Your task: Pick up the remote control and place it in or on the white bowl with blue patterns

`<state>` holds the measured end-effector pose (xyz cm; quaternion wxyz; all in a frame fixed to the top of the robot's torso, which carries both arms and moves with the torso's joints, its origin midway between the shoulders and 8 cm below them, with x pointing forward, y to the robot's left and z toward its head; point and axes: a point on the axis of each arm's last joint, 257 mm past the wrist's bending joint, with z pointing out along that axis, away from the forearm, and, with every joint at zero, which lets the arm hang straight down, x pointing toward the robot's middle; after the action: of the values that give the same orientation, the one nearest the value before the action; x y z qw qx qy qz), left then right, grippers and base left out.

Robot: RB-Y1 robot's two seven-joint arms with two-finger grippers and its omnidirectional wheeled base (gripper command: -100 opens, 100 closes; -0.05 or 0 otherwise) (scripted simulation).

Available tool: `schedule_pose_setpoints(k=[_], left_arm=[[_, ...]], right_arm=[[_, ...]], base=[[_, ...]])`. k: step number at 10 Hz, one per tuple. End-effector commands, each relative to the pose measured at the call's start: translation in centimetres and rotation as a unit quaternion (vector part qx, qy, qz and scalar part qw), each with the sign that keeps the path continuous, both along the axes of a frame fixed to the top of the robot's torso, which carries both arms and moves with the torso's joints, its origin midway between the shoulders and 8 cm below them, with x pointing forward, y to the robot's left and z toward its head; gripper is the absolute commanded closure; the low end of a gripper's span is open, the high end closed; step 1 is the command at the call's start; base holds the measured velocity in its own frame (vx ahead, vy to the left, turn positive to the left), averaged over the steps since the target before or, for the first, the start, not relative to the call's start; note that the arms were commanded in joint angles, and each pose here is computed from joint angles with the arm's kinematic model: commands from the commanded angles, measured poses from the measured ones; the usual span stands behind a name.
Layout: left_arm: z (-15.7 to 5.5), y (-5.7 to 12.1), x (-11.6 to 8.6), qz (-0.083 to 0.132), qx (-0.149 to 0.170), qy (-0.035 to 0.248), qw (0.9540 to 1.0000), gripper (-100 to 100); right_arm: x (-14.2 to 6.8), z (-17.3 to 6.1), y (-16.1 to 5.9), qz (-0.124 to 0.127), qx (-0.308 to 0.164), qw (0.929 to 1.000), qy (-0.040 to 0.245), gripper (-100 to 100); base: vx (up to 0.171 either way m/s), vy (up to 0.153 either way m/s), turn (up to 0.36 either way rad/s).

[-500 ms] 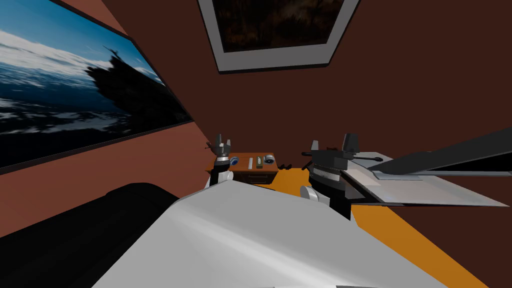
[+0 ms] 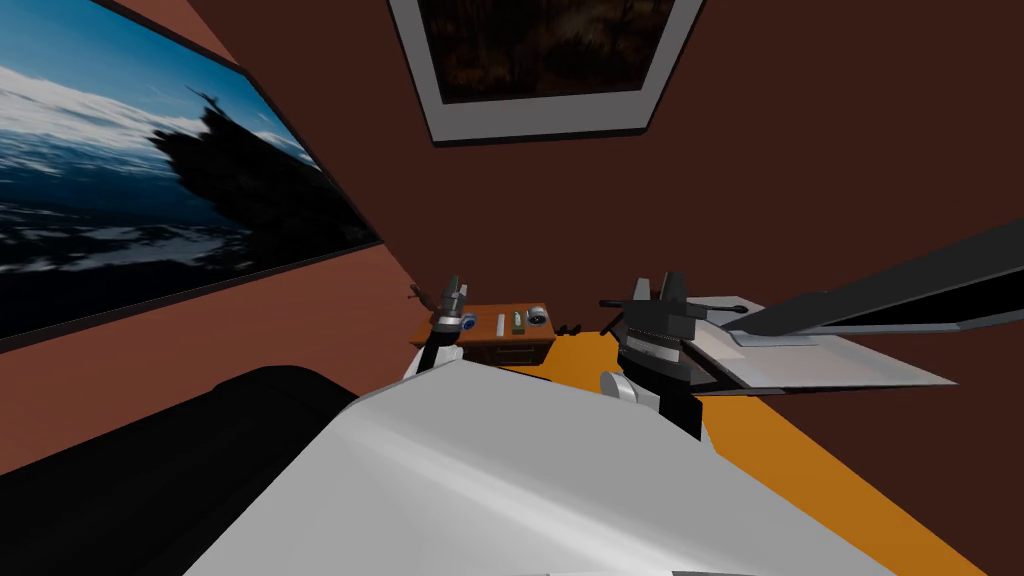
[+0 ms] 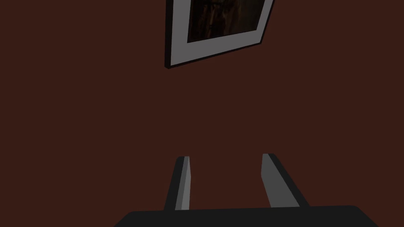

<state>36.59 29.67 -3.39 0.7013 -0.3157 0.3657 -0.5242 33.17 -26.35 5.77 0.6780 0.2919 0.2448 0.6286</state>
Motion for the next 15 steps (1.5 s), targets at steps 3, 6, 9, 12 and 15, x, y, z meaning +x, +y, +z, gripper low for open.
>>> schedule_pose_setpoints(k=[3, 6, 9, 12, 15], left_arm=[[-3.9, -1.2, 0.8, -0.007, 0.076, 0.056, 0.9955, -100], [-9.6, -2.1, 1.3, -0.015, 0.172, 0.124, 0.9772, -100], [-13.7, -2.6, 1.2, -0.024, 0.248, 0.167, 0.9540, -100], [-18.5, -2.7, 0.5, -0.035, 0.325, 0.210, 0.9214, -100], [-21.0, -2.7, 0.0, -0.039, 0.374, 0.228, 0.8981, -100]], right_arm=[[0.0, 0.0, 0.0, 0.000, 0.000, 1.0000, 0.000, 0], [0.0, 0.0, 0.0, 0.000, 0.000, 1.0000, 0.000, 0], [0.0, 0.0, 0.0, 0.000, 0.000, 1.0000, 0.000, 0], [0.0, 0.0, 0.0, 0.000, 0.000, 1.0000, 0.000, 0], [0.0, 0.0, 0.0, 0.000, 0.000, 1.0000, 0.000, 0]], base=[[-0.073, 0.027, -0.093], [-0.072, 0.025, -0.145], [-0.069, 0.021, -0.110], [-0.059, 0.012, -0.184], [-0.039, 0.000, -0.115]])
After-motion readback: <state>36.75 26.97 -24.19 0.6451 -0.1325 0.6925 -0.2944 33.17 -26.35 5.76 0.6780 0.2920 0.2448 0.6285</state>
